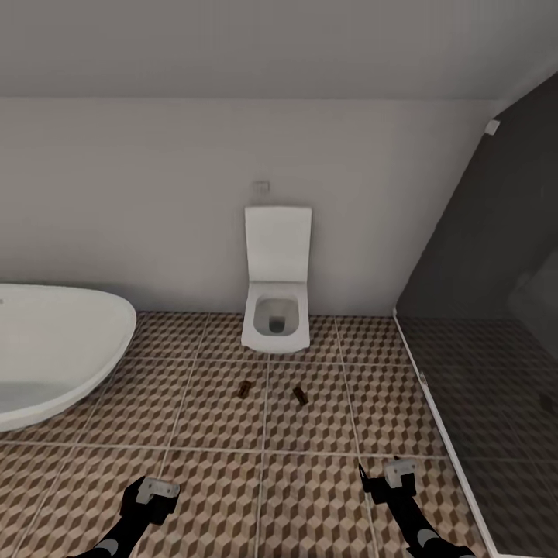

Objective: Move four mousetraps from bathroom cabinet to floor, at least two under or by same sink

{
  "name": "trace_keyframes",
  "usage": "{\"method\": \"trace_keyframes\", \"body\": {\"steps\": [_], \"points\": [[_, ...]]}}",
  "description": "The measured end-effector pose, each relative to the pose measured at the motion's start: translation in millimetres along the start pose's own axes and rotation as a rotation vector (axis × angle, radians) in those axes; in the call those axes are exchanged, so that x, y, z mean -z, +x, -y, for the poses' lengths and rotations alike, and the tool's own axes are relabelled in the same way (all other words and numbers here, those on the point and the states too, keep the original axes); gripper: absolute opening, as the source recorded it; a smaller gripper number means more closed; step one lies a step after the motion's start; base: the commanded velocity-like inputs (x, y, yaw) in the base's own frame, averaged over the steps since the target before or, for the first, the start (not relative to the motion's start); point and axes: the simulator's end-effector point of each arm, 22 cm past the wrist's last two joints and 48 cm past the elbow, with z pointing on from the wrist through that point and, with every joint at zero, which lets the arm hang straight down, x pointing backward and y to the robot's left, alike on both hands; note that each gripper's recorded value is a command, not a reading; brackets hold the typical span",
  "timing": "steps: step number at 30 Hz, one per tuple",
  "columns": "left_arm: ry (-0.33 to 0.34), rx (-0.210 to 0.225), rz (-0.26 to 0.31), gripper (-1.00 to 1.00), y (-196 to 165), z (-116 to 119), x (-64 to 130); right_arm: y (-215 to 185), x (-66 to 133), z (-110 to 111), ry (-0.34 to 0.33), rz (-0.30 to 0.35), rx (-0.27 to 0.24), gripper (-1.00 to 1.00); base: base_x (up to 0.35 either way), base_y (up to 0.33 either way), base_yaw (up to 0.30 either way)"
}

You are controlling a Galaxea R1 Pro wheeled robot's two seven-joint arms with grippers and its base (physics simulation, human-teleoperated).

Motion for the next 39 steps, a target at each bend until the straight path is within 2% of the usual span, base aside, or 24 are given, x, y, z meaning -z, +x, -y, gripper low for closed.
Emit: {"method": "trace_keyframes", "body": {"steps": [39], "points": [[-0.015,0.001,0.057,1.00,-31,-7,5.6,-31,4.3,6,0.012,0.058,0.001,1.00,0.000,0.000,0.000]]}}
